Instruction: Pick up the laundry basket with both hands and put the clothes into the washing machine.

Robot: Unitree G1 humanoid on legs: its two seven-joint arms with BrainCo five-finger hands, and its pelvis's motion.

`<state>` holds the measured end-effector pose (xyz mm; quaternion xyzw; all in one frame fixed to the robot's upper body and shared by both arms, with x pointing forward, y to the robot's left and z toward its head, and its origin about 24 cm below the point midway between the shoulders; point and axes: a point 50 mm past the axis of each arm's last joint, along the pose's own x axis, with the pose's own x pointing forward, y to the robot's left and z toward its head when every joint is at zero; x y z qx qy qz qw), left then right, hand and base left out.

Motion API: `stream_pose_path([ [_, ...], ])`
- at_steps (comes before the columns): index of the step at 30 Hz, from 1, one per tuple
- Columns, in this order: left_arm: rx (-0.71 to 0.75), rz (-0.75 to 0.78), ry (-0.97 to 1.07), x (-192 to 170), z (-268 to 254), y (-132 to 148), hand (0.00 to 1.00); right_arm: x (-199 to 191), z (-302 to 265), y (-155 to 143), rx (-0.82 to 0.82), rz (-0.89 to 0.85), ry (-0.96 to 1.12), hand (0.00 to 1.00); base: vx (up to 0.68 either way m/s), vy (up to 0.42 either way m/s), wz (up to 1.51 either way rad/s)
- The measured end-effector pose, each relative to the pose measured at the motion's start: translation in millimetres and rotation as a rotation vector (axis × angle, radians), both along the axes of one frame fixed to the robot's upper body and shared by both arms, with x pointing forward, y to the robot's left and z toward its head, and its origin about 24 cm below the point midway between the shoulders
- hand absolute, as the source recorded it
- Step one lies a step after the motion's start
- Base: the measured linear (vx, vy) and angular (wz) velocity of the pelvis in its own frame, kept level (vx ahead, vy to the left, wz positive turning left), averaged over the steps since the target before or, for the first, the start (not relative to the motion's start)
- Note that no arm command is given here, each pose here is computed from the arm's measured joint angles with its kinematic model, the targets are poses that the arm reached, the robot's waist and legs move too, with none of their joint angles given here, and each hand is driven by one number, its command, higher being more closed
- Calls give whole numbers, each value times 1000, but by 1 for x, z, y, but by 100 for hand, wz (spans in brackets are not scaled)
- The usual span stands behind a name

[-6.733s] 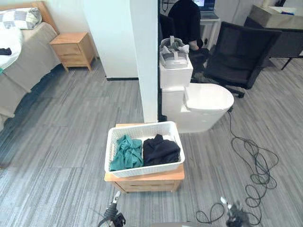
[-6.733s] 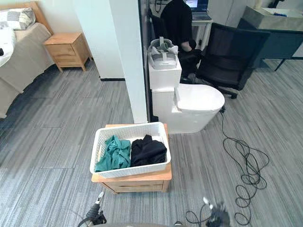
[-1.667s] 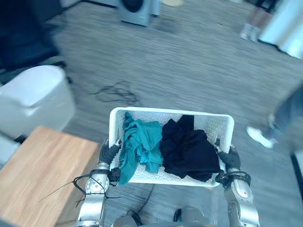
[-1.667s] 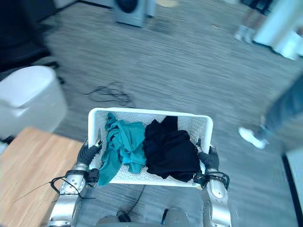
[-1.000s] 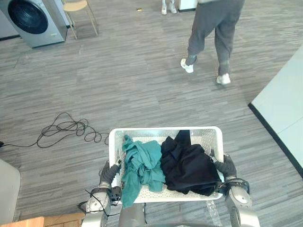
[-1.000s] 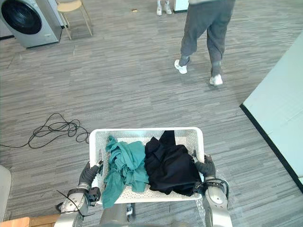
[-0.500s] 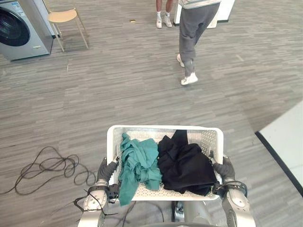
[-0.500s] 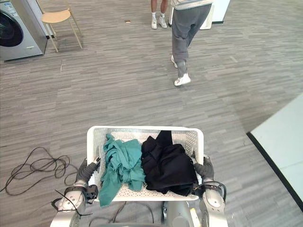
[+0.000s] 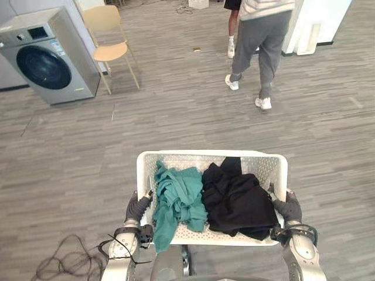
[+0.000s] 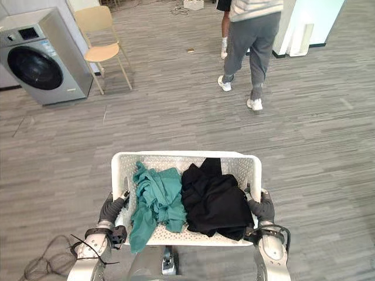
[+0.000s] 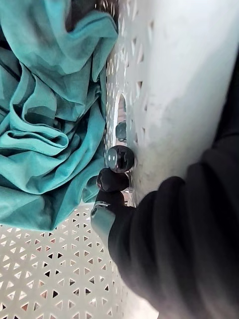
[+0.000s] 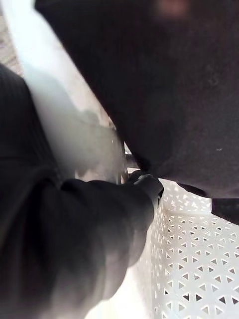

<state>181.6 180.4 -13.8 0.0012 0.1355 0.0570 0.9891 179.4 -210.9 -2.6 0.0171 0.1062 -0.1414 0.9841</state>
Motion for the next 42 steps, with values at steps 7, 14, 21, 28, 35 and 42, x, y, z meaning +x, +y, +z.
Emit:
stream_pose_path([
  [7,24,-22,69,-8,-9,-6,100,-12,-22,-1,21,-28,98,100,814,344,11],
  [14,54,-76,54,-4,-6,-10,100,-33,-19,-4,29,-85,85,100,656,79,48],
  [21,-13,-60,95,-4,-16,-24,100,-37,-13,-18,-30,-84,96,100,624,-106,31],
  [28,9,-18,86,-8,-16,-10,100,-25,-14,-6,-8,-49,80,100,479,54,-43],
  [35,25,-37,117,-13,-23,-10,100,-35,-26,-4,19,-82,143,100,419,200,-27],
  [42,24,-43,116,-13,-23,-12,100,-38,-28,-6,25,-93,152,100,179,54,-2],
])
